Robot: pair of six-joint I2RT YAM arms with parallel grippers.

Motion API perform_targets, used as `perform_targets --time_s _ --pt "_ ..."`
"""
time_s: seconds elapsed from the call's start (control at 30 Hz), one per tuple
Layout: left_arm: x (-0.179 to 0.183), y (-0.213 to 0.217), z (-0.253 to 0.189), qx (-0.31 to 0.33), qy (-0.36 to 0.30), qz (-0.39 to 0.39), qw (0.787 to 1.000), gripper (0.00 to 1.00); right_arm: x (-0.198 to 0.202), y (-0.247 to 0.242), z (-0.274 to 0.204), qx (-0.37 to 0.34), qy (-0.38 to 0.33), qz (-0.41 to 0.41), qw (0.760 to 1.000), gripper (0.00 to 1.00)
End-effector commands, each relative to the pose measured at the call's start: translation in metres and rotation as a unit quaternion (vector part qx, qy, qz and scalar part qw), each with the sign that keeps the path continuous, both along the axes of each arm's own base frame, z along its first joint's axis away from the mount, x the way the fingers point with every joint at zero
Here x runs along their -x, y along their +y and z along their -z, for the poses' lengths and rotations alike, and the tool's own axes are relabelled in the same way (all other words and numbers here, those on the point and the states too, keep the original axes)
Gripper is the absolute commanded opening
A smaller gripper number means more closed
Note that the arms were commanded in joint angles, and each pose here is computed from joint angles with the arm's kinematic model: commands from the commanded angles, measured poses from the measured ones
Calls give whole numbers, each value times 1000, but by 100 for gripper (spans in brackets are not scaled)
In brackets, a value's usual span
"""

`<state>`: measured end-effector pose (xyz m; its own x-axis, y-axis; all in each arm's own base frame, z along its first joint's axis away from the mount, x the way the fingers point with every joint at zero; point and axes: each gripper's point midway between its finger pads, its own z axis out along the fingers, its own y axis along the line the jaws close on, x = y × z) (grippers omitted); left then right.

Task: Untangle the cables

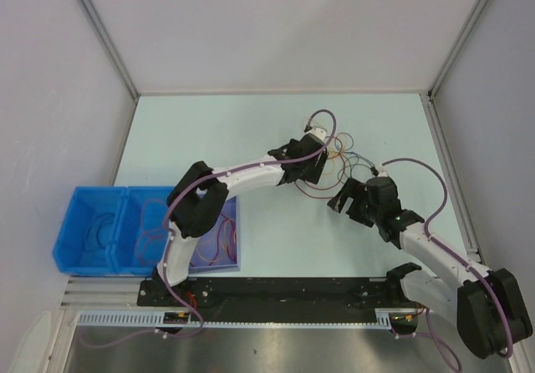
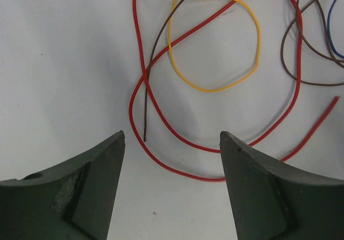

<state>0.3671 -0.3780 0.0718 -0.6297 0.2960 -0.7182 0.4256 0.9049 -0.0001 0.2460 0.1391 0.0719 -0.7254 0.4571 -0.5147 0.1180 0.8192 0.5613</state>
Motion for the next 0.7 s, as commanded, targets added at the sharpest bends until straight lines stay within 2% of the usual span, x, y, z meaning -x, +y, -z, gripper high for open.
perform_targets --time_s 0.0,0.3,0.5,0.6,0.63,0.67 --pt "-23 -1 -9 -15 -25 -7 1000 76 -1 9 14 1 -16 5 1000 94" --pt "-42 1 16 -32 -13 -11 999 68 -2 18 23 -9 -22 -8 1000 93" --pt "-48 11 31 -38 5 -25 999 59 -3 18 26 -18 -17 -11 1000 92" --pt "-44 17 36 -41 12 -27 999 45 -3 17 27 -21 -15 -10 1000 92" --pt "-42 17 36 -39 14 -29 999 34 -3 17 29 -23 -12 -12 1000 92" --pt "-40 19 38 -37 17 -30 999 28 -3 17 29 -23 -10 -11 1000 92"
